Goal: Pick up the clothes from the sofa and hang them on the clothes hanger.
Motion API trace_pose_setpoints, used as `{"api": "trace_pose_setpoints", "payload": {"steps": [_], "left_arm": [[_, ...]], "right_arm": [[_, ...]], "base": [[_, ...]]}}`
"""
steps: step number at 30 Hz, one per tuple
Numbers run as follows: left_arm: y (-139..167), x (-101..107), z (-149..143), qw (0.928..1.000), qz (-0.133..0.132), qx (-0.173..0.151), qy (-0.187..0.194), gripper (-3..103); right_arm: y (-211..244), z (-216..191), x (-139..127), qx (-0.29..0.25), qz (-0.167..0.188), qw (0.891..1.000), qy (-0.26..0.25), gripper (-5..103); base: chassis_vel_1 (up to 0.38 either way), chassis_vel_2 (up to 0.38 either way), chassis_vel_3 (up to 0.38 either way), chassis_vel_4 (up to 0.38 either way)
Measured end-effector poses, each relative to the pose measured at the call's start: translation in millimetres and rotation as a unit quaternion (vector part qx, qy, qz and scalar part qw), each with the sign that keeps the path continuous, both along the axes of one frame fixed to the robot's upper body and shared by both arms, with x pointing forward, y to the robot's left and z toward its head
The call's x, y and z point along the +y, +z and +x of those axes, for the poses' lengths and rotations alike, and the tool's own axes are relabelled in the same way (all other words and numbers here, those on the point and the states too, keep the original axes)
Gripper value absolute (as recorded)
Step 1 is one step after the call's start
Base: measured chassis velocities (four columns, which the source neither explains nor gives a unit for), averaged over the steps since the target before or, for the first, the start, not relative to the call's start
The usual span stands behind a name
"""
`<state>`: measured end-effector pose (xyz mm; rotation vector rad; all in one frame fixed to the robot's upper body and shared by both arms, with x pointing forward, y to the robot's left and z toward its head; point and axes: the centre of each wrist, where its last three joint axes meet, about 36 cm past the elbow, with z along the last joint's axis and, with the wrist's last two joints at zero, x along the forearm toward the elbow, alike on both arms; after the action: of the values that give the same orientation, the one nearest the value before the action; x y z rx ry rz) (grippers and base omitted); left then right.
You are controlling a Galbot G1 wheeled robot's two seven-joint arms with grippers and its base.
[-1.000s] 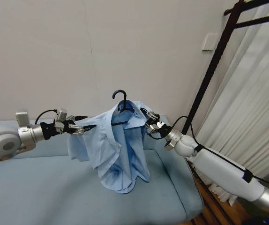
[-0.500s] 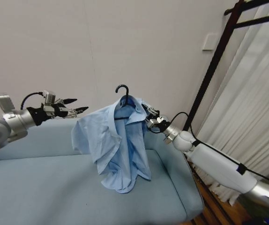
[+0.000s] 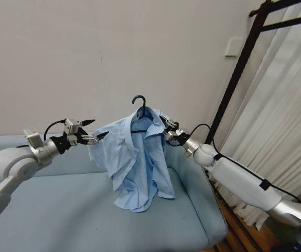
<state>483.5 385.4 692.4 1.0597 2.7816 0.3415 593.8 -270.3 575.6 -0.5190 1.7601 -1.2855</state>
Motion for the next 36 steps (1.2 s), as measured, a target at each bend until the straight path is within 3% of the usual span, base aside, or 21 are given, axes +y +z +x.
{"api": "trace_pose_setpoints", "payload": {"steps": [4, 5, 12, 15, 21, 29, 36], "left_arm": [[-8.2, -18.1, 48.0, 0.9996, -0.022, 0.011, -0.017, 100], [-8.2, -18.1, 48.0, 0.9996, -0.022, 0.011, -0.017, 100], [37.4, -55.1, 79.3, 0.9977, -0.018, 0.016, -0.064, 100], [63.0, -74.2, 75.6, 0.9928, -0.018, 0.056, -0.104, 100], [71.2, -70.7, 64.7, 0.9896, -0.010, 0.089, -0.113, 100], [74.4, -53.8, 50.8, 0.9839, 0.024, 0.142, -0.105, 100], [59.9, -65.2, 76.4, 0.9768, 0.044, 0.179, -0.110, 101]], "right_arm": [[-2.1, -0.2, -3.3, 0.002, 0.000, 1.000, -0.012, 24], [-2.1, -0.2, -3.3, 0.002, 0.000, 1.000, -0.012, 24], [-0.7, -3.8, -11.1, 0.005, -0.003, 1.000, -0.025, 24], [0.8, -6.2, -10.7, 0.007, -0.003, 1.000, -0.028, 24], [-2.0, -11.4, -11.3, 0.013, -0.001, 0.999, -0.031, 24], [-1.8, -12.6, -13.0, 0.019, 0.006, 0.999, -0.032, 24], [2.5, -16.8, -14.9, 0.023, 0.013, 0.999, -0.033, 24]], "base": [[0.000, 0.000, 0.000, 0.000], [0.000, 0.000, 0.000, 0.000], [0.000, 0.000, 0.000, 0.000], [0.000, 0.000, 0.000, 0.000], [0.000, 0.000, 0.000, 0.000], [0.000, 0.000, 0.000, 0.000], [0.000, 0.000, 0.000, 0.000]]}}
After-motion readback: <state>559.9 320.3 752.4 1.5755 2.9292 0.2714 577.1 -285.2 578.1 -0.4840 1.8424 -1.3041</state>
